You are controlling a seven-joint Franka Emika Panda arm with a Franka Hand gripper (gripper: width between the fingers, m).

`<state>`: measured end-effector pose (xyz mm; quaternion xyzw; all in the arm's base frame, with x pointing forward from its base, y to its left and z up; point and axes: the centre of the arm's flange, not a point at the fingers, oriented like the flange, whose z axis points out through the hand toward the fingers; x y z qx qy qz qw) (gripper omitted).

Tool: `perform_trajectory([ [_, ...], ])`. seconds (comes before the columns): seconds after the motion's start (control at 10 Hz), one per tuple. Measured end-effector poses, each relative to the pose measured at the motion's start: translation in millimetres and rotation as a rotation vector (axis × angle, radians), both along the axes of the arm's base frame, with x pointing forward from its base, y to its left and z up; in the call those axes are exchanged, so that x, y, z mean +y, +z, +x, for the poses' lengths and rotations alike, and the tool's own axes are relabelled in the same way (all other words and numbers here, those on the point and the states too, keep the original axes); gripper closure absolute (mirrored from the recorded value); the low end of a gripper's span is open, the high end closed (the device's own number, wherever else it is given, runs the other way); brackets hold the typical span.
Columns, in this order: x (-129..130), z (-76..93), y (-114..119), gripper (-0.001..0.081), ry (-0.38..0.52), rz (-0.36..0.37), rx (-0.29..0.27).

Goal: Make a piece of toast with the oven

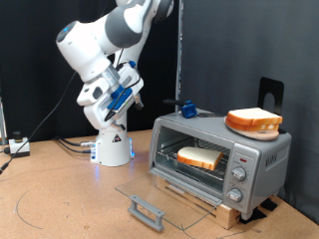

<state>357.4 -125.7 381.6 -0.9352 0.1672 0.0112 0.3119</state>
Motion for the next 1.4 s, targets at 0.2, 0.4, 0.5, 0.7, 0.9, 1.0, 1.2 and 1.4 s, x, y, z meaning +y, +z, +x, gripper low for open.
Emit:
perform_trajectory([
  [0.2,-21.7,4.2,-11.0,-0.0001,-0.034,0.031,0.086],
  [0.4,-43.8,12.9,-20.7,-0.0001,-0.019,0.026,0.159],
  [0.5,-55.2,17.6,-26.2,-0.0001,-0.016,0.014,0.16],
  [0.7,-75.1,26.3,-40.1,-0.0001,0.0,-0.02,0.162],
  [0.9,-88.6,35.8,-54.0,-0.0001,0.034,-0.019,0.171],
  [1.0,-91.7,39.6,-59.2,-0.0001,0.045,-0.003,0.172],
  [1.2,-93.2,43.2,-62.1,-0.0001,0.053,0.009,0.171],
  [1.4,-89.4,39.4,-69.7,-0.0001,0.06,0.047,0.213],
])
